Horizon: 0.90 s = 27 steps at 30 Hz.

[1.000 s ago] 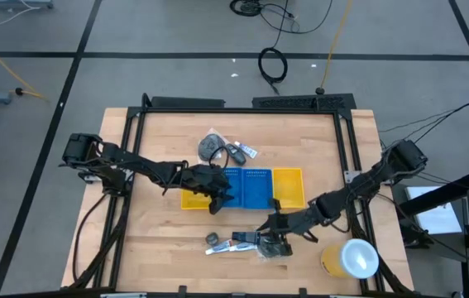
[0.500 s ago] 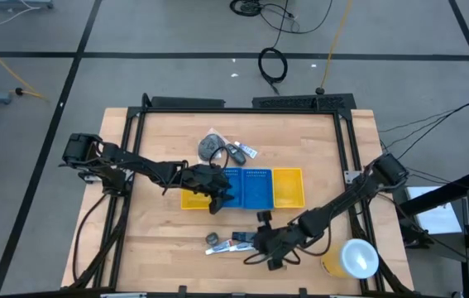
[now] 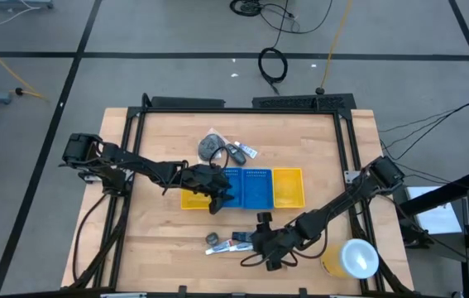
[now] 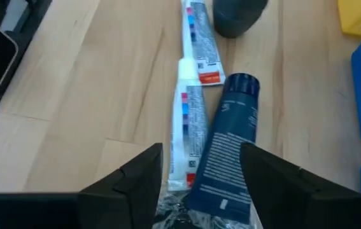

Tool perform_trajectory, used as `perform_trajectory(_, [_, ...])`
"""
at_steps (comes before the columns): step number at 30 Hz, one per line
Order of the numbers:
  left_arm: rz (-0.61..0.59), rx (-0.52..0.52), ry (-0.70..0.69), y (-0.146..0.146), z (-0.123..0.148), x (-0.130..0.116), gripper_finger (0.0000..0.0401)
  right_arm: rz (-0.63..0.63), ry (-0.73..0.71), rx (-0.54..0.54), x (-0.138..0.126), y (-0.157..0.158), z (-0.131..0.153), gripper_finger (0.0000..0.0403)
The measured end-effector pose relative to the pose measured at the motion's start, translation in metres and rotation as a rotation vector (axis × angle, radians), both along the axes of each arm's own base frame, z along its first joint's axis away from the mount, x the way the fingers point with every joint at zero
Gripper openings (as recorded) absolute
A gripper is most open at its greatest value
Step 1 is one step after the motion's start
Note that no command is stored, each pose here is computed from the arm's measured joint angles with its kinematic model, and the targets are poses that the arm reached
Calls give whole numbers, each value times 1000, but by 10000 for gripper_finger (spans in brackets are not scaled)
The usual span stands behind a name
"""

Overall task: Pick & Place Travel size toiletries
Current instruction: Put the dark blue shaving cream into the left blue bin

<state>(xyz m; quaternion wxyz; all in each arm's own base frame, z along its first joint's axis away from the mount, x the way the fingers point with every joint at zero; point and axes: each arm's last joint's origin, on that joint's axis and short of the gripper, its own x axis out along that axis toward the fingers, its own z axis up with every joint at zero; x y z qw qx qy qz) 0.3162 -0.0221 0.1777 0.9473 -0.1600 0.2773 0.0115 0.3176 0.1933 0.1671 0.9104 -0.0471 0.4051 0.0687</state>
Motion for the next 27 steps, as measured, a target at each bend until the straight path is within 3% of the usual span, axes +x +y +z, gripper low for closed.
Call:
perform_trajectory(6, [-5,6,0,0,0,0,214,-40,34,-10,0,-12,-8,205])
perform_trajectory(11, [-6,8,0,0,0,0,214,-98,43,45,-3,-24,-23,206])
perform_trajectory(27, [-9,14,0,0,0,0,214,-72,37,117,8,-31,-43,208])
